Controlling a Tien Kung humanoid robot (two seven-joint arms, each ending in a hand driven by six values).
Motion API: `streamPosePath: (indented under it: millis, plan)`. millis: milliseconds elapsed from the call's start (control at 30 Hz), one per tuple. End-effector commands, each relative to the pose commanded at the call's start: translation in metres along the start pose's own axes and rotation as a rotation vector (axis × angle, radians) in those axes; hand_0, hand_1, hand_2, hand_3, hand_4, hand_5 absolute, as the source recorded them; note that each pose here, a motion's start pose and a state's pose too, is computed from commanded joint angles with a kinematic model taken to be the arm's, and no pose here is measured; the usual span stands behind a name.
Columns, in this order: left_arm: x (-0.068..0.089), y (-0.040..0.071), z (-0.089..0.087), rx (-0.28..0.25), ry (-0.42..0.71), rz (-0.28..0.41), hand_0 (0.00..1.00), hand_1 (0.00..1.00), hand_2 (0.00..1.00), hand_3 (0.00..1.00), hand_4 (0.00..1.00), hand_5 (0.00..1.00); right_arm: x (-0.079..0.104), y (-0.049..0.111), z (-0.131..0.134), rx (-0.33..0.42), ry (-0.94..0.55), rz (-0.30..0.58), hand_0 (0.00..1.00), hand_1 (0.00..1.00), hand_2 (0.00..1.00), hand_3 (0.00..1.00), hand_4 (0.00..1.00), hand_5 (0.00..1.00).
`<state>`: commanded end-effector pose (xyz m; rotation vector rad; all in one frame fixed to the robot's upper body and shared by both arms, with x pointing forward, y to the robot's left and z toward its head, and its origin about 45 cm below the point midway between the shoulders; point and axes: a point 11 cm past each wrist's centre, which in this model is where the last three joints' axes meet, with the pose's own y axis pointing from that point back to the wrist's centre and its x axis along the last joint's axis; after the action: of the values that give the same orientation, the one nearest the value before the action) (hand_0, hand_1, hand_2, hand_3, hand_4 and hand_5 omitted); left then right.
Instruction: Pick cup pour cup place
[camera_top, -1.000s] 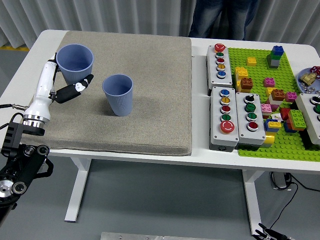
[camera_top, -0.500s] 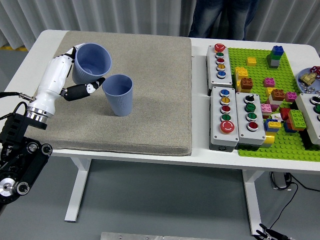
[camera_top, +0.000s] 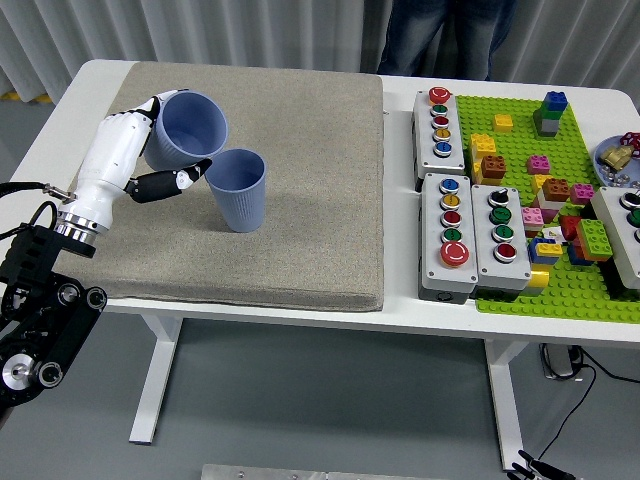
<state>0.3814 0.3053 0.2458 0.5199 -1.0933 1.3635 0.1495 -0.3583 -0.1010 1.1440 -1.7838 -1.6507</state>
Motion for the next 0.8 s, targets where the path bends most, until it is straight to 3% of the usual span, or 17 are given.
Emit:
streamPosePath:
  millis: [300, 800]
  plan:
    - [0.003, -0.002, 0.004, -0.059, -0.195, -0.038, 0.486, 0.551, 0.698, 0.683, 0.668, 0.174, 0.0, 0.0, -0.003, 0.007, -0.002, 0.0, 0.764, 0.705, 0.747, 0.622, 0.221, 0.204]
    - [0.023, -0.014, 0.003, -0.082, -0.277, -0.002, 0.485, 0.546, 0.693, 0.678, 0.663, 0.176, -0.001, 0.001, -0.006, 0.016, -0.005, 0.0, 0.764, 0.705, 0.746, 0.623, 0.222, 0.2]
